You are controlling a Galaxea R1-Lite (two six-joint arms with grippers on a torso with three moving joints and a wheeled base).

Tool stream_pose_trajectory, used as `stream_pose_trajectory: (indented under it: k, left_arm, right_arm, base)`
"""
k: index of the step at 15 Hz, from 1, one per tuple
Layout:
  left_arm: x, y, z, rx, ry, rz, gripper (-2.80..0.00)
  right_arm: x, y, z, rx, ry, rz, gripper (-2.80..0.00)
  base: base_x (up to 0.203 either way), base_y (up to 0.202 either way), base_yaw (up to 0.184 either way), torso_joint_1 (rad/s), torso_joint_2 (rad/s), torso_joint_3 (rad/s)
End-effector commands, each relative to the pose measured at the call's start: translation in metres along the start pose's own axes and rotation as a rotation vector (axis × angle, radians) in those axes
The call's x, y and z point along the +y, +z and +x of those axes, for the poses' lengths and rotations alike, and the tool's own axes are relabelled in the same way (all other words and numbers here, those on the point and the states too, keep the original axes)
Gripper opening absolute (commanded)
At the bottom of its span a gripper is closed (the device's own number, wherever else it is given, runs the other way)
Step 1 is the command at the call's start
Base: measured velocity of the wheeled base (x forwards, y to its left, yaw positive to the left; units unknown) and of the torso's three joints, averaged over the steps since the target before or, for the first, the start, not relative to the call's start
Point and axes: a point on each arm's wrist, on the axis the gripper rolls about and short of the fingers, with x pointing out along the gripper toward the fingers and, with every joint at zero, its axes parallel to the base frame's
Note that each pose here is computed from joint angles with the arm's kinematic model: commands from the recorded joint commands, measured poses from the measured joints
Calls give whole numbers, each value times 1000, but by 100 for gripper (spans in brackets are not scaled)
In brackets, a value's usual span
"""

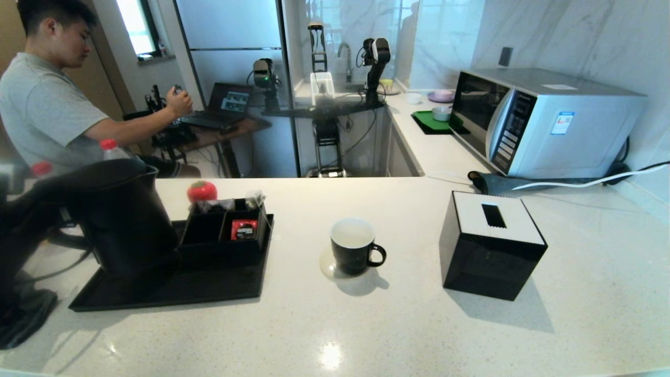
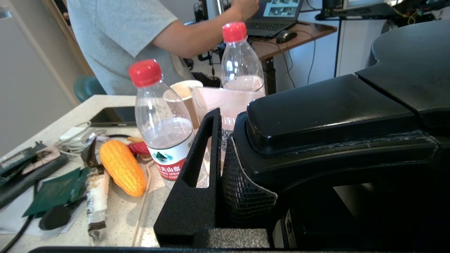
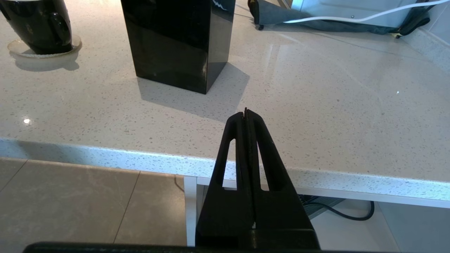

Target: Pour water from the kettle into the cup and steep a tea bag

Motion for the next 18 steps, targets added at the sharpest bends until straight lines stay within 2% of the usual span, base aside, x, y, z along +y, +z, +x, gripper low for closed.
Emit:
stream_pose_trajectory:
  k: [1, 7, 12, 18]
  left_arm:
    - [-1, 19, -11, -70, 5, 15, -280]
    - [-10, 37, -31, -91, -13, 6, -280]
    - [-35, 55, -39, -145, -93, -8, -280]
    - [-66, 65, -57, -154, -200, -34, -280]
  right_arm:
    - [0, 0, 0, 1, 1, -1, -280]
    - [0, 0, 0, 1, 1, -1, -280]
    - [0, 0, 0, 1, 1, -1, -280]
    - [0, 0, 0, 1, 1, -1, -280]
  base:
    - [0, 0, 0, 0, 0, 0]
    - [0, 0, 0, 0, 0, 0]
    - [0, 0, 0, 0, 0, 0]
    - [0, 0, 0, 0, 0, 0]
